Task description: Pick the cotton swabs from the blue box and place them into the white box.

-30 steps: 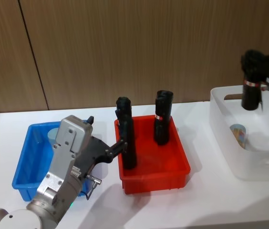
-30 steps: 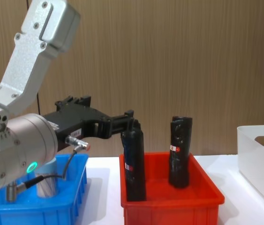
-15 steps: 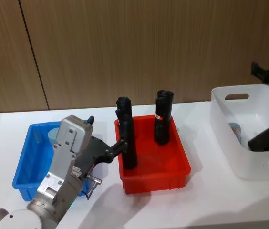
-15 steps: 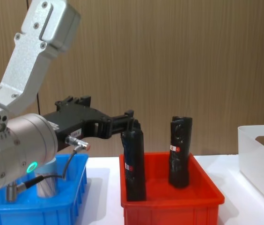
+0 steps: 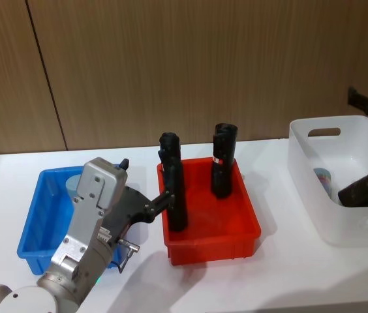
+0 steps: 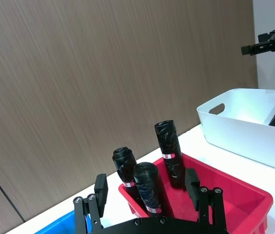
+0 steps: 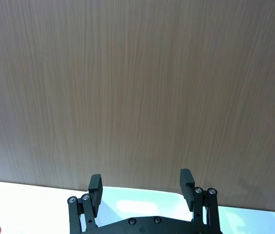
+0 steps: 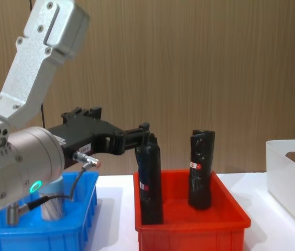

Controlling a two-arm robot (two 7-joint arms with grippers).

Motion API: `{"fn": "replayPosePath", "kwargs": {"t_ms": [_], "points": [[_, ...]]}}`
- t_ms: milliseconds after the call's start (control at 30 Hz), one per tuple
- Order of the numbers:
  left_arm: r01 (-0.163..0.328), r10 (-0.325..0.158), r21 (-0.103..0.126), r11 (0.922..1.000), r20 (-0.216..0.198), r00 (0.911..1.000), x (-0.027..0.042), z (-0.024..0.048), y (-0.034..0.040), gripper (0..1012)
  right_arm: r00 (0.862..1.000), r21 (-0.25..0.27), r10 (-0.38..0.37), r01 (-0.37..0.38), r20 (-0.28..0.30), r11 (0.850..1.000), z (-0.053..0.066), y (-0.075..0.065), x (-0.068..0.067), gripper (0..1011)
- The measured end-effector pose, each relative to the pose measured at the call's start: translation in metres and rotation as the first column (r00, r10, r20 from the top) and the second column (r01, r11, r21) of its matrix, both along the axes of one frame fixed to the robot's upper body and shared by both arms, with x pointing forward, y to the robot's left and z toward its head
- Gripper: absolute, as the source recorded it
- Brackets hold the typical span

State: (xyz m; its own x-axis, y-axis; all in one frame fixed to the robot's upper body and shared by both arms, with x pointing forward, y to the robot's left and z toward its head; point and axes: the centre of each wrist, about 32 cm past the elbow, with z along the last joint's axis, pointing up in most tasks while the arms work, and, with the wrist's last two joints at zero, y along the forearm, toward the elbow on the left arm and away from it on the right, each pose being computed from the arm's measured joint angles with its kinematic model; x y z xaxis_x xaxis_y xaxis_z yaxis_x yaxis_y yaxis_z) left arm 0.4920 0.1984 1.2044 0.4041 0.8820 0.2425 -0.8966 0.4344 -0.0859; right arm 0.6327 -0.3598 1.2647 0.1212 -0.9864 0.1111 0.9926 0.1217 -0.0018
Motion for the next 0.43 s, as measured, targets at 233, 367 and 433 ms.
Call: {"fn": "replayPosePath", "kwargs": {"t_ms": [233,367,433], "points": [[0.0,0.0,0.0,1.0,0.0,1.0,0.0,0.0,0.0,1003,1.0,0.001,-0.003,0.003,0.0,1.0,-0.0009,-0.0012,0.0,1001],[0.0,0.0,0.0,1.0,0.0,1.0,0.0,0.0,0.0,1003,1.0,0.001,-0.005,0.005,-0.001,1.0,-0.0012,-0.0017,0.0,1001],[0.0,0.0,0.0,1.0,0.0,1.0,0.0,0.0,0.0,1003,1.0,0.001,-0.006,0.006,-0.001,1.0,-0.0012,-0.0019,0.0001,1002]]}}
